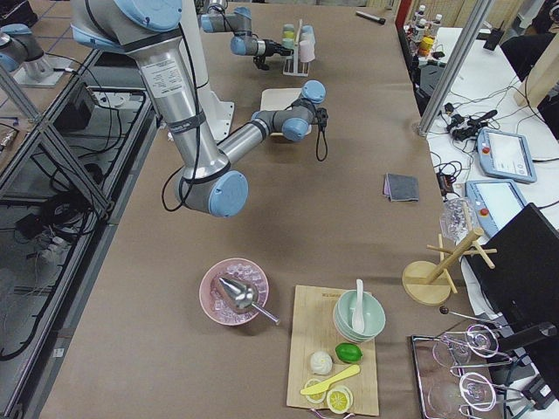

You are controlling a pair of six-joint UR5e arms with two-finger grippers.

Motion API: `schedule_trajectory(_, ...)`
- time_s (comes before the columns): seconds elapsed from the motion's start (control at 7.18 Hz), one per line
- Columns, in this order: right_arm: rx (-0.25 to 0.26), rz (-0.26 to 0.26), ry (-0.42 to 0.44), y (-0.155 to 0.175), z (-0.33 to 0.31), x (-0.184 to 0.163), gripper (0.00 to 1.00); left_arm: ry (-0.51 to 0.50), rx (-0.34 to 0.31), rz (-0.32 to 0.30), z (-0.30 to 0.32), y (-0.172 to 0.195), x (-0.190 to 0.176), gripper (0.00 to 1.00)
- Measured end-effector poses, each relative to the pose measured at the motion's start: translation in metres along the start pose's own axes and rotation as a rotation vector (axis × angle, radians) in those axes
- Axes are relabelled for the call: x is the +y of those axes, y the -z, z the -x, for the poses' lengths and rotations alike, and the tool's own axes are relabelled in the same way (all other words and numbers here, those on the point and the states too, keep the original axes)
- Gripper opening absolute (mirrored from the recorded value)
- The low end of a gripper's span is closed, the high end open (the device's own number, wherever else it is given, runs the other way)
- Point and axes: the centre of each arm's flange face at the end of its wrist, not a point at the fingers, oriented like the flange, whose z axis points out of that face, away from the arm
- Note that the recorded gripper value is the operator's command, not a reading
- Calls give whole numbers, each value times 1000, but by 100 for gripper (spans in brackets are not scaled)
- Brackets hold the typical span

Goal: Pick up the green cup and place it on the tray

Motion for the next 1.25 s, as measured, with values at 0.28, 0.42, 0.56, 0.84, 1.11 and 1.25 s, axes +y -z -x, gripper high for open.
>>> schedule_trajectory(0.28,13,3,-7,-19,20,-15,0,14,-7,7,-1,-2,-1,82)
schedule_trajectory(0.42,22,0,-7,-28,27,-16,0,13,-11,11,-1,-3,-2,82)
schedule_trajectory(0.56,29,0,-7,-36,33,-15,0,11,-13,15,-2,-4,-4,82)
schedule_trajectory(0.84,36,3,-10,-49,45,-11,0,40,-22,27,-4,-8,-9,82)
schedule_trajectory(1.11,39,3,-28,-56,49,-8,49,59,-36,38,-4,-11,-11,81)
schedule_trajectory(1.25,39,5,-34,-58,49,-6,99,58,-38,41,-4,-12,-11,82)
